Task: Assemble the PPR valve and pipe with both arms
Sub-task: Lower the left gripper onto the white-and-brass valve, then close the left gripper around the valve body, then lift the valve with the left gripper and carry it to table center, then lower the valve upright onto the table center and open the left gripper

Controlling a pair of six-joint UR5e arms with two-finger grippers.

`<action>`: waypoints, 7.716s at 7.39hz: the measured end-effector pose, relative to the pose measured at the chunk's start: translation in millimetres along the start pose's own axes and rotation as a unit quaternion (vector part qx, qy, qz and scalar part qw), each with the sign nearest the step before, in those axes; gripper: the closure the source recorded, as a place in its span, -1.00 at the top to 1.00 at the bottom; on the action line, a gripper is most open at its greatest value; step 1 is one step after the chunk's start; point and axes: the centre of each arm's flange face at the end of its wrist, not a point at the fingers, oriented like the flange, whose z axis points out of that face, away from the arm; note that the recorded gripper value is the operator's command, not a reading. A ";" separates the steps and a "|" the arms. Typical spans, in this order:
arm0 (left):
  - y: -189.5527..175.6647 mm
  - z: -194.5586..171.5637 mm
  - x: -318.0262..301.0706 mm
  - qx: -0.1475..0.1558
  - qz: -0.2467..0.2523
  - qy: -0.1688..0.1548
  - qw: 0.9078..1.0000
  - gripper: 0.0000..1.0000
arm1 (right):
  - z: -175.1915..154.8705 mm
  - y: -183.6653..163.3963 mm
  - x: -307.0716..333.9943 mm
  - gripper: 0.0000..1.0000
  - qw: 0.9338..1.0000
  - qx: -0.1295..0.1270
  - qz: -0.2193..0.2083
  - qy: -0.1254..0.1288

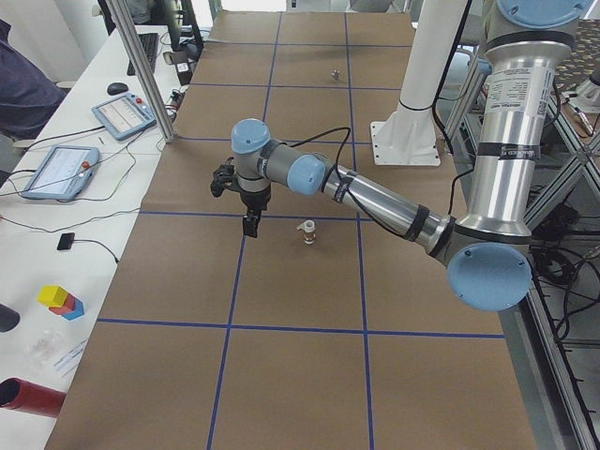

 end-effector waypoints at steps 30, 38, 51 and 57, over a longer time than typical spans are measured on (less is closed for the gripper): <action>99.2 160.2 122.9 -0.046 -0.082 -0.022 0.995 -1.00 | 3.5 -3.5 2.0 1.00 1.000 -0.004 0.007 -0.005; -15.7 62.0 340.1 -0.065 -0.130 -0.005 0.989 -1.00 | 4.1 -0.8 1.0 1.00 1.000 -0.005 0.000 -0.015; -141.8 149.7 555.4 -0.070 -0.188 0.040 0.979 -1.00 | 1.9 4.7 -5.9 1.00 0.999 0.008 -0.016 -0.044; -132.2 163.8 557.9 -0.074 -0.183 0.036 0.980 -1.00 | 1.0 4.1 -7.1 1.00 0.999 0.008 -0.016 -0.045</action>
